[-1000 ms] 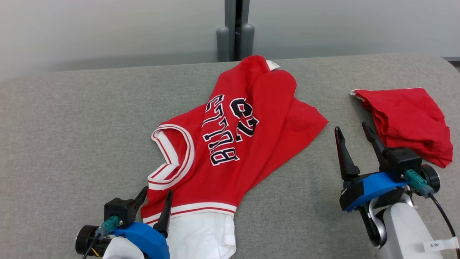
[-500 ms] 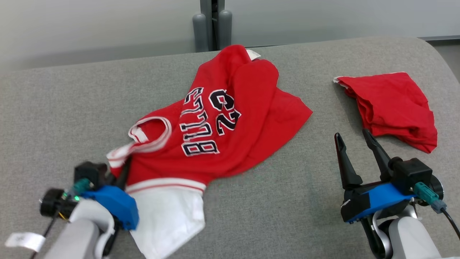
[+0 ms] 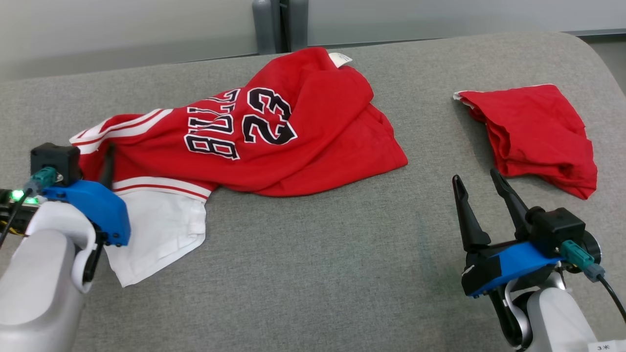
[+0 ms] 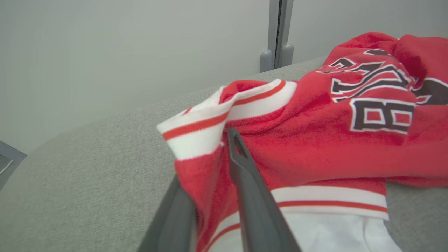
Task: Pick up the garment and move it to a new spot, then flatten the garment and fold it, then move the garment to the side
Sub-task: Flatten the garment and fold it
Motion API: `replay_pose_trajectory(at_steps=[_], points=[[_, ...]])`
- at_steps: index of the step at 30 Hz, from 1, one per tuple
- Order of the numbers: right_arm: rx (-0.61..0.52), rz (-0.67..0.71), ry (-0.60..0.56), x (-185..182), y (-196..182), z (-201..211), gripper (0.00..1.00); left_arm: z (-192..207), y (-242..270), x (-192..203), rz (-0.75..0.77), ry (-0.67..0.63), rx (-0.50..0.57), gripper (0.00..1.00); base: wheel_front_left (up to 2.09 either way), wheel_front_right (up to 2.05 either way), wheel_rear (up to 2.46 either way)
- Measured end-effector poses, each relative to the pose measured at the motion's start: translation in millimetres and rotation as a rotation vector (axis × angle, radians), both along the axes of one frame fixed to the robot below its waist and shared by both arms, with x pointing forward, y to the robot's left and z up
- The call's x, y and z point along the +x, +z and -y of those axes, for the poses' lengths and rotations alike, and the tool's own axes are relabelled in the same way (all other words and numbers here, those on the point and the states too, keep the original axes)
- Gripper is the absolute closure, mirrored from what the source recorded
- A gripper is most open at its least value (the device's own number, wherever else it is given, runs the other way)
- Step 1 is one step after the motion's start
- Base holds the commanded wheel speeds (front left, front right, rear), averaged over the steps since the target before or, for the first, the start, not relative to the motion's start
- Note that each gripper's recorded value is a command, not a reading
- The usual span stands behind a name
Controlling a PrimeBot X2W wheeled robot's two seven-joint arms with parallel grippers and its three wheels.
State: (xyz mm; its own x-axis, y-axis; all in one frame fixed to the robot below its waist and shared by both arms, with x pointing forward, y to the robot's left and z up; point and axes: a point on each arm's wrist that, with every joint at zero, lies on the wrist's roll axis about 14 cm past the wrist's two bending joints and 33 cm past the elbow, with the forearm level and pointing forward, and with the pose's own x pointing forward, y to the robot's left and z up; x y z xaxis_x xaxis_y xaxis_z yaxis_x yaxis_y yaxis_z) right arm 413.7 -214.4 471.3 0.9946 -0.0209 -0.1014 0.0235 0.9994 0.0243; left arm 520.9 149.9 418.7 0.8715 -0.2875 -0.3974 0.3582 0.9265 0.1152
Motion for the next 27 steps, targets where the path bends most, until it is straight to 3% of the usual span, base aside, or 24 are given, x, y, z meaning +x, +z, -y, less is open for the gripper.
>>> replay_pose_trajectory(at_steps=[15, 27], points=[[-0.018, -0.044, 0.079, 33.1, -0.3, -26.5, 0.00, -6.3, 9.0, -51.5, 0.082, 0.088, -0.207, 0.00, 0.00, 0.00, 0.00], [-0.062, -0.273, 0.133, 79.8, -35.1, -30.4, 0.00, 9.8, 19.1, -99.7, 0.143, 0.162, -0.341, 0.00, 0.00, 0.00, 0.00]])
